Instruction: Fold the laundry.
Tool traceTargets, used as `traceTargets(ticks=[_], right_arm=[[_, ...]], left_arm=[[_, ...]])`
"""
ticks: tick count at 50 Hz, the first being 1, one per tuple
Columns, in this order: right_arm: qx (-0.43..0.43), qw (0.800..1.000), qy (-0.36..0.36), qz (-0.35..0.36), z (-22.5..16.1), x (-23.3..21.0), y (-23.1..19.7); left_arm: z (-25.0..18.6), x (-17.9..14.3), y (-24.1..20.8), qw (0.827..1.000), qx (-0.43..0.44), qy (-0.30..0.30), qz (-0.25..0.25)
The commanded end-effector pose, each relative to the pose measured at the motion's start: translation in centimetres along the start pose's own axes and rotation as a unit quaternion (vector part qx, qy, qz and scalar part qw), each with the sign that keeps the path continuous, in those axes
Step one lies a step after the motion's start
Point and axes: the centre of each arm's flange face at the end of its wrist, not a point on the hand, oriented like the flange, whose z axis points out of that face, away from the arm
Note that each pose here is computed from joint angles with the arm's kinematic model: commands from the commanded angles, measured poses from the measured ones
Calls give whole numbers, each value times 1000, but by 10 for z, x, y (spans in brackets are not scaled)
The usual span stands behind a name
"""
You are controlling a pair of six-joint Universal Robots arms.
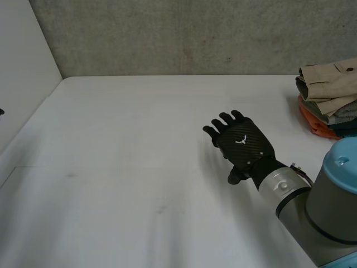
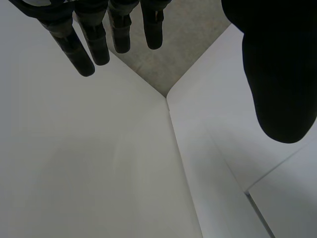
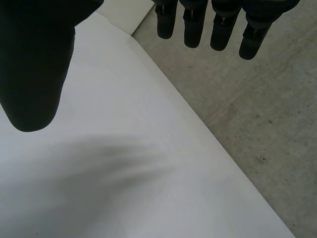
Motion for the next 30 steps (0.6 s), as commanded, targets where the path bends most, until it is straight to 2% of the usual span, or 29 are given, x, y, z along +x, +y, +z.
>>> traceTargets(ticks=[1, 5, 8, 11, 14, 17, 21, 26, 30], right_arm=[[-2, 999, 18, 26, -4, 22, -13], [-11, 997, 39, 65, -10, 45, -30], [-16, 992, 65, 107, -14, 71, -44], [-33, 978, 103, 179, -21, 105, -60], [-60, 963, 136, 227, -28, 128, -63], [-85, 953, 142, 254, -34, 134, -66], [-104, 954, 137, 245, -39, 132, -66], [-112, 961, 140, 211, -39, 130, -62], [-113, 963, 158, 185, -39, 132, -60]], left_arm=[[-2, 9, -26, 1000, 25, -7, 10], [-12, 21, -70, 997, 77, 4, -4], [-32, 35, -112, 995, 89, 30, -46], [-78, 53, -164, 987, 67, 93, -111], [-118, 66, -192, 975, 40, 148, -161], [-146, 75, -199, 966, -3, 174, -192], [-158, 78, -199, 962, -15, 164, -220], [-159, 85, -188, 964, -17, 165, -207], [-156, 89, -187, 966, 13, 171, -191]])
